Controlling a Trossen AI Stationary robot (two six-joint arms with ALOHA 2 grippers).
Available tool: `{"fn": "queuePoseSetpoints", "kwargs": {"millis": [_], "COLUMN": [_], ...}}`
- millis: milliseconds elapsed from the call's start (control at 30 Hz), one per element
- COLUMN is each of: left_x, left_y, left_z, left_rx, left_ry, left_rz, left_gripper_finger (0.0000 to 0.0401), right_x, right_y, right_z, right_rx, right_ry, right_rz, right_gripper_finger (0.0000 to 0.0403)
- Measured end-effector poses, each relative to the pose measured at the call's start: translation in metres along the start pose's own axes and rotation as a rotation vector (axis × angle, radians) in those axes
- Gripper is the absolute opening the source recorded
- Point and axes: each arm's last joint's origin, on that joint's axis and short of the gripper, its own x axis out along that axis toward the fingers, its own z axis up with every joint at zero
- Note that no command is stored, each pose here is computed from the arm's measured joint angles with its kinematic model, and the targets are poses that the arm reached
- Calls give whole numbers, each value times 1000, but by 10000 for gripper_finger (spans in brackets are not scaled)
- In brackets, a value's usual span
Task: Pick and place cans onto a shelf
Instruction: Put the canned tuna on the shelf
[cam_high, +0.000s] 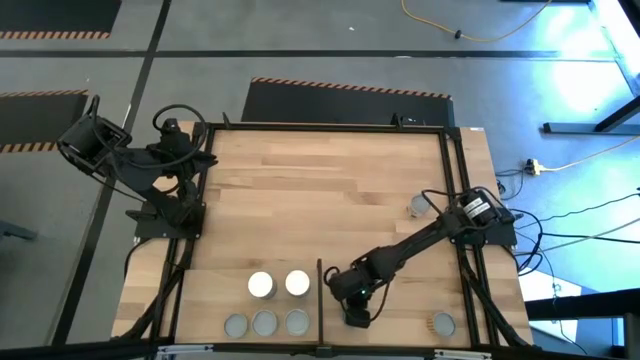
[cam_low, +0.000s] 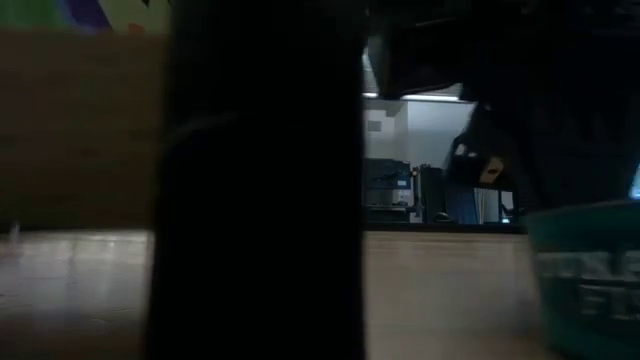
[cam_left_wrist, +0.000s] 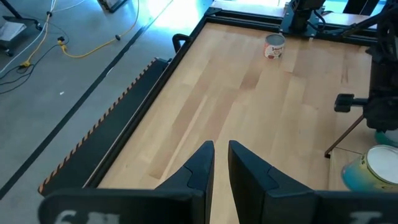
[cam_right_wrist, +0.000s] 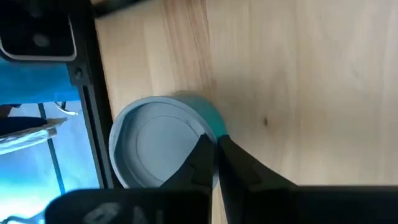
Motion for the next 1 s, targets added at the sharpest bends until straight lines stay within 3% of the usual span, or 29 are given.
{"fn": "queuePoseSetpoints", "kwargs": {"millis": [133, 400, 667, 833, 1000], "left_x": [0, 0, 0, 0, 0], "left_y": [0, 0, 0, 0, 0], "left_z": [0, 0, 0, 0, 0], "left_rx": [0, 0, 0, 49, 120], "left_ry": [0, 0, 0, 1, 1], "left_rz": [0, 0, 0, -1, -2], "left_gripper_finger": [41, 41, 41, 41, 41], "right_x": [-11, -58, -116, -145, -188], "right_y": [0, -3, -17, -35, -53], "right_z": [-5, -24, -31, -15, 3], "right_rx": [19, 100, 247, 275, 264], "right_ry": [45, 70, -101, -205, -274], "right_rz": [-39, -244, -455, -544, -723], "right_gripper_finger": [10, 9, 8, 8, 8]}}
